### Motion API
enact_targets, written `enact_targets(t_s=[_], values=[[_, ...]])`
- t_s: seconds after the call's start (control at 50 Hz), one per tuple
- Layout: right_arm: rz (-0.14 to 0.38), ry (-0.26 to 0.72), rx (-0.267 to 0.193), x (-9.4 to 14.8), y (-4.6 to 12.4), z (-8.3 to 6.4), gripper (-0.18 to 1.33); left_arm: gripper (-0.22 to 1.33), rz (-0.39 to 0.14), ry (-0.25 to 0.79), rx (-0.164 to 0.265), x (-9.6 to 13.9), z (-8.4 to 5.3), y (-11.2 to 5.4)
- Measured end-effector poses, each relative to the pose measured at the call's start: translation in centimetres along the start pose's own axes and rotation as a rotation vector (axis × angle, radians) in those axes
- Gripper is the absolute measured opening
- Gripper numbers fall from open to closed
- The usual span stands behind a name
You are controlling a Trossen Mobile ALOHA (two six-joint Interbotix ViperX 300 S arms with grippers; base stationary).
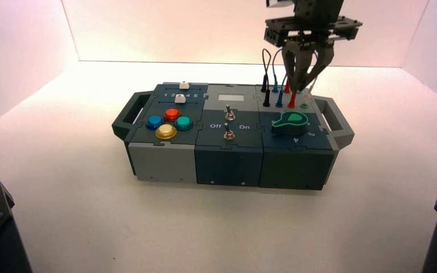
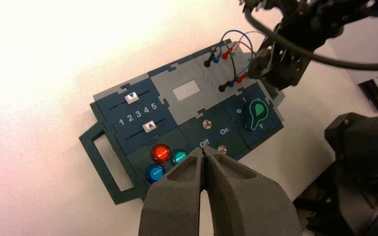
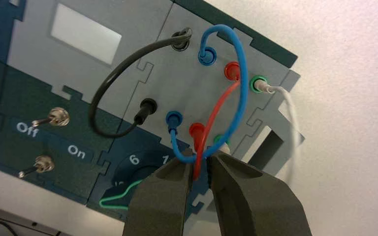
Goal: Insert the red wire.
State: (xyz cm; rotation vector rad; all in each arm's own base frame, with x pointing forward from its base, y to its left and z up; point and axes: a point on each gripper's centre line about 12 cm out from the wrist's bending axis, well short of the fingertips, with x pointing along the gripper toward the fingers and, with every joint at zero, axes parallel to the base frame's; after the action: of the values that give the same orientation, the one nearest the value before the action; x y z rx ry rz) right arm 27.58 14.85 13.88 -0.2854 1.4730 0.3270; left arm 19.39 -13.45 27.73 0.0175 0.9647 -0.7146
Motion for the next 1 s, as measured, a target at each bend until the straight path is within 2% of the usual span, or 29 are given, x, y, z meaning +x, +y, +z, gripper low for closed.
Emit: enact_targets(t_s=[0.12,0.38,0.56,0.74,1.0], values=[[0.000,-0.009,-0.006,-1.0,0.0,-0.2,0.35,-0.16,-0.001,0.003,0.026,0.0,0.0,0.0],[0.003,-0.095,-0.028,-4.8,-0.1,-0.8,0.35,-0.16,-0.009,0.043,0.032,0.3,-0.4,0.0],[0.006,-0.172,-0.076,-7.2,-0.2,-1.4,0.35,-0.16,-0.013,0.067,0.039,0.7,-0.3,0.1],[0.001,-0.221,-0.143,-8.7,-0.4,-3.2,0.35,-0.16,-0.016,0.089,0.098,1.3,-0.2,0.3],[-0.003,-0.237,-0.170,-8.9,-0.6,-5.4,0.35,-0.16,-0.009,0.111,0.110,2.3,-0.6,0.8]])
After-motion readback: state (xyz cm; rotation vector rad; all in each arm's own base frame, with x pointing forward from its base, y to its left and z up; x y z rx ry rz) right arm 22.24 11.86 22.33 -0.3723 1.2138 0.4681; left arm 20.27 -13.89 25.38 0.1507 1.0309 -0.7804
